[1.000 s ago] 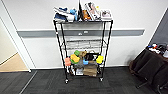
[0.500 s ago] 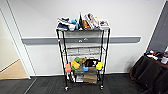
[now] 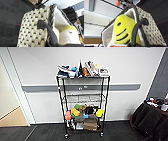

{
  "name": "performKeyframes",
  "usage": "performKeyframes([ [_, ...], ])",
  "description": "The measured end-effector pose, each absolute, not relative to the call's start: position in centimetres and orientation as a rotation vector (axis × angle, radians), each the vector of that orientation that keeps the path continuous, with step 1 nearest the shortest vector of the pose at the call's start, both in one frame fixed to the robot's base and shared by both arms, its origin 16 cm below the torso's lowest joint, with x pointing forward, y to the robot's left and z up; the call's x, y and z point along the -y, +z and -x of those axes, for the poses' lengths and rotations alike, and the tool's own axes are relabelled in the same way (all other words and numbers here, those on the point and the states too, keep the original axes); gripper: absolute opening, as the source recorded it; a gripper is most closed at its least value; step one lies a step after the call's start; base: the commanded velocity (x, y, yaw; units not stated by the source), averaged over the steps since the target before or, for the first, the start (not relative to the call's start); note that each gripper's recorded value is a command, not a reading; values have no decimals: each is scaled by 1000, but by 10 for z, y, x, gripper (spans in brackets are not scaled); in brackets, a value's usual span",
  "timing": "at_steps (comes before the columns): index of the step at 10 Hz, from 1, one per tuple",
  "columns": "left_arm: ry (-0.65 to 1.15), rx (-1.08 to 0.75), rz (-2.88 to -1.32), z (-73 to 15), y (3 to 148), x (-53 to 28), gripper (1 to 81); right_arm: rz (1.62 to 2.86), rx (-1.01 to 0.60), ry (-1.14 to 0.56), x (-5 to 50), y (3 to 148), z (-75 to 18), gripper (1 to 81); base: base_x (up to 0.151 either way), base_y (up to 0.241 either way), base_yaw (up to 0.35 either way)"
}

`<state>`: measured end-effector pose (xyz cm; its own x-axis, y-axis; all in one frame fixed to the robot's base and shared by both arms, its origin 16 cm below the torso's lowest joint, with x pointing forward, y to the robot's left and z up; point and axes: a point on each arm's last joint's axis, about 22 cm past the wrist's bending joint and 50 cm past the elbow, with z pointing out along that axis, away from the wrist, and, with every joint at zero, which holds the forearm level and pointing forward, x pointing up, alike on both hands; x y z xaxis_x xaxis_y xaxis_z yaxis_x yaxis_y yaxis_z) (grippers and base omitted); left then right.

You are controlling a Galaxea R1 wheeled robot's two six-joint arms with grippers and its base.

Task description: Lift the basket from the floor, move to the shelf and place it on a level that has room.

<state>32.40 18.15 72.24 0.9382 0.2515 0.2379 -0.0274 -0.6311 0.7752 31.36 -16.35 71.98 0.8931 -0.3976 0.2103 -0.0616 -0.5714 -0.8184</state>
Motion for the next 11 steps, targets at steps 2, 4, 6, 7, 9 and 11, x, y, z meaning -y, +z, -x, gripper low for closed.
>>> performKeyframes([
  [2, 437, -145, -2214, -310, 720, -180, 10, 2153, -327, -459, 166, 717, -305, 10, 0, 0, 0],
  [4, 443, -131, -2218, -304, 717, -182, 10, 2148, -326, -447, 162, 716, -296, 10, 0, 0, 0],
  [6, 456, -127, -2215, -306, 719, -181, 10, 2144, -325, -449, 161, 718, -296, 10, 38, 0, 0],
  [7, 450, -123, -2216, -301, 718, -181, 10, 2146, -326, -443, 161, 717, -291, 10, 90, 0, 0],
  [9, 453, -118, -2213, -303, 720, -180, 10, 2144, -324, -452, 162, 719, -294, 10, 105, 0, 0],
  [11, 477, -121, -2208, -308, 723, -180, 10, 2144, -325, -458, 162, 719, -294, 10, 111, 0, 0],
])
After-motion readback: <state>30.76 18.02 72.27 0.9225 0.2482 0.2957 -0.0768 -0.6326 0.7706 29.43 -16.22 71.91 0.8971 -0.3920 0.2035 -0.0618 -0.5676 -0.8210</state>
